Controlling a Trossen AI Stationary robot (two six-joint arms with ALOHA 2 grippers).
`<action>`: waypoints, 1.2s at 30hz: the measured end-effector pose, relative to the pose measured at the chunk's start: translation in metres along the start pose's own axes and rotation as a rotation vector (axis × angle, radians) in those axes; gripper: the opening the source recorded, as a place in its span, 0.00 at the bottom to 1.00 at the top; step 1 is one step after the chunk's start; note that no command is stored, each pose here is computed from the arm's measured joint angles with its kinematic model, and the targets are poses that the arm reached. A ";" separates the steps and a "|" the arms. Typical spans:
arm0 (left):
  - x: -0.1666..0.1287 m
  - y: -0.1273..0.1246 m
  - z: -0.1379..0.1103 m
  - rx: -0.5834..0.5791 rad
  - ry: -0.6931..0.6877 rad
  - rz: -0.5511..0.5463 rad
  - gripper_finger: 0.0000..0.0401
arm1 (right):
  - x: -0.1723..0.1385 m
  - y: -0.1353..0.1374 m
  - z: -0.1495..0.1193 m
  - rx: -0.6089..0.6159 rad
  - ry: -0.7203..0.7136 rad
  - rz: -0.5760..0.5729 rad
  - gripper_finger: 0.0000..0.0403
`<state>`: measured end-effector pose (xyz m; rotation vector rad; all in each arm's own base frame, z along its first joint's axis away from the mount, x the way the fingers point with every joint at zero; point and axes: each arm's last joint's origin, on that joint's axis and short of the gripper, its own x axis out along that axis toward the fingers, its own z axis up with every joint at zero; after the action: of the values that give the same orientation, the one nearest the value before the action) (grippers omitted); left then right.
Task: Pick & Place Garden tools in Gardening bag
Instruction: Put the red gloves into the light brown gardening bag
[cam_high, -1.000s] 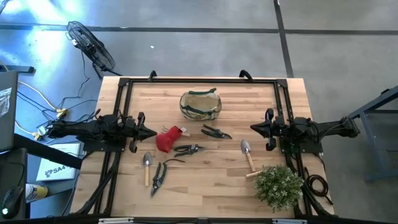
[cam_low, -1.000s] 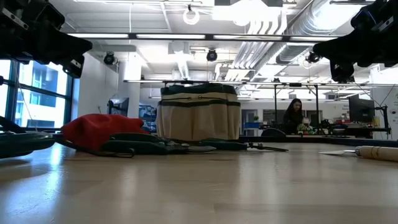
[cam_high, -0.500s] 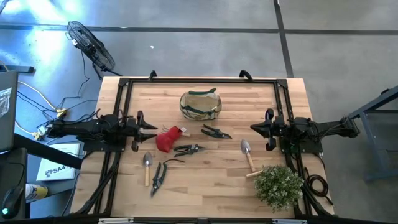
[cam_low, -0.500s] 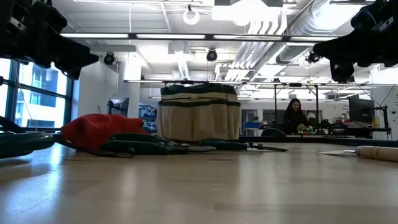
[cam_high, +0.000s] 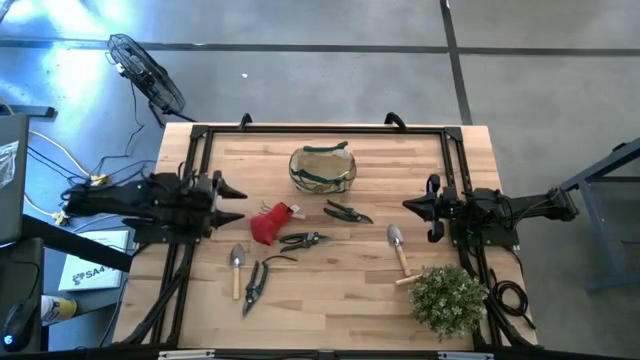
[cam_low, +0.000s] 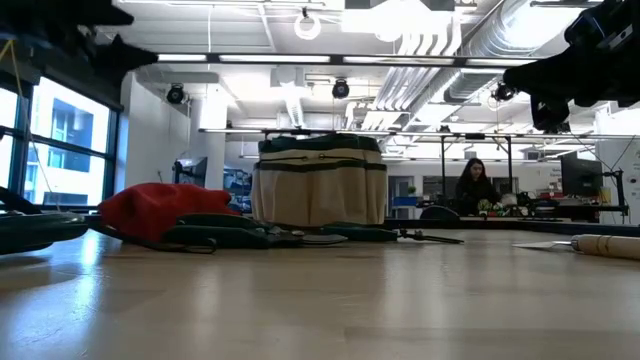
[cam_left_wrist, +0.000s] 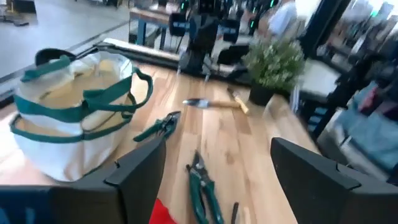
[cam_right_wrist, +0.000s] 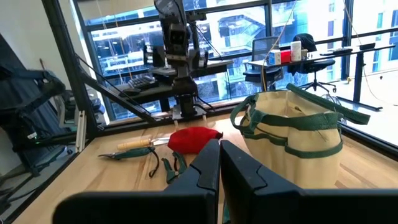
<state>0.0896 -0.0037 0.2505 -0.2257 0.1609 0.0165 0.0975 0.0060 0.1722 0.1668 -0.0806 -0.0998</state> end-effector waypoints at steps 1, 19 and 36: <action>0.001 -0.002 0.007 0.016 0.036 0.019 0.71 | 0.000 0.000 0.000 0.000 0.000 0.000 0.01; 0.117 -0.014 0.058 0.011 0.905 0.540 0.71 | 0.000 0.000 0.000 0.052 0.002 0.002 0.01; 0.190 -0.008 -0.001 -0.241 1.118 0.612 0.71 | 0.000 0.000 -0.001 0.050 0.008 0.002 0.01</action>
<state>0.2768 -0.0124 0.2212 -0.4008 1.3432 0.5267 0.0976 0.0061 0.1715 0.2174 -0.0750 -0.0948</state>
